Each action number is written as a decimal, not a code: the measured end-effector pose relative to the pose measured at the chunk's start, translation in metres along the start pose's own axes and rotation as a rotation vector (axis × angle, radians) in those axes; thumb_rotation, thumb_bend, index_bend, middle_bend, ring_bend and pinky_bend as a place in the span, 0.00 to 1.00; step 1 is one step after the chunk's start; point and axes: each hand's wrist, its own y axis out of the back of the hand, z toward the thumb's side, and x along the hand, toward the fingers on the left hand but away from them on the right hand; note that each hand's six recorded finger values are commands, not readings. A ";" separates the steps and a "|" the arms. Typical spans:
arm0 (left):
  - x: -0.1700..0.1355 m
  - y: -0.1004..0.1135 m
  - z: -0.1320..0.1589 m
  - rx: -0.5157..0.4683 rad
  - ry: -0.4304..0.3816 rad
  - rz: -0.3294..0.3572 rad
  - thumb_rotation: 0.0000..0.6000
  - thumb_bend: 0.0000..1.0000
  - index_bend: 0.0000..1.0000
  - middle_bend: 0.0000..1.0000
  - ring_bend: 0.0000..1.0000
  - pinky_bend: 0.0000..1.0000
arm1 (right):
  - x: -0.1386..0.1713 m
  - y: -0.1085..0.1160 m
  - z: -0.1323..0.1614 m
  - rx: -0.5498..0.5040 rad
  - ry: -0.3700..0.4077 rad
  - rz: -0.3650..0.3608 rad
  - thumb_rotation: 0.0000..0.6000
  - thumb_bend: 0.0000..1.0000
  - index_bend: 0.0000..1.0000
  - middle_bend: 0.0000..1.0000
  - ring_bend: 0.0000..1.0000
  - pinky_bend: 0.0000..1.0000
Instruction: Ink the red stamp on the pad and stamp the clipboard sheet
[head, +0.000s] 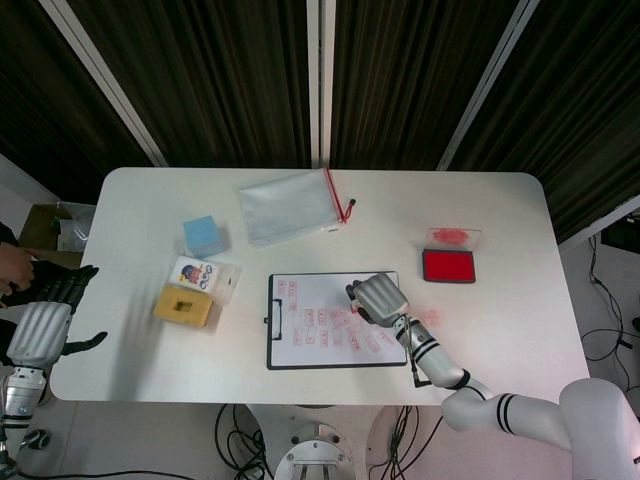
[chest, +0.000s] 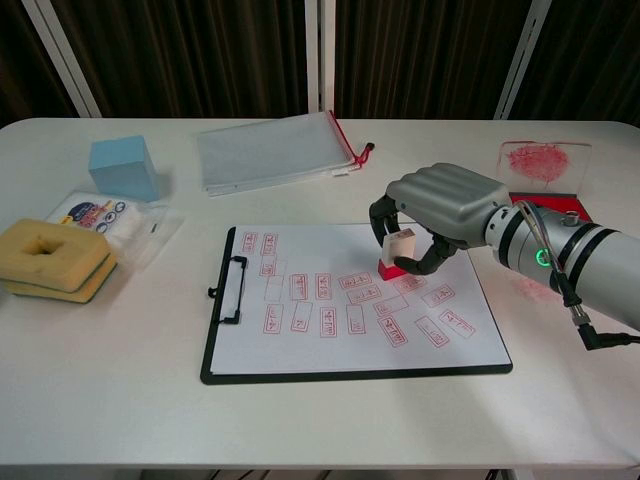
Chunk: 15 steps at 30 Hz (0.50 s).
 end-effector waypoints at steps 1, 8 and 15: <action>0.000 0.000 0.000 0.000 0.000 0.001 1.00 0.12 0.08 0.09 0.10 0.19 | 0.000 -0.001 0.000 0.002 0.000 0.001 1.00 0.44 1.00 0.84 0.86 0.90; -0.001 0.003 0.003 -0.010 -0.011 0.008 1.00 0.12 0.08 0.09 0.10 0.19 | -0.001 0.000 0.000 0.003 0.003 -0.006 1.00 0.44 1.00 0.85 0.86 0.90; -0.001 0.004 0.003 -0.013 -0.012 0.007 1.00 0.12 0.08 0.09 0.10 0.18 | 0.000 0.000 -0.001 0.002 0.001 -0.010 1.00 0.44 1.00 0.85 0.86 0.90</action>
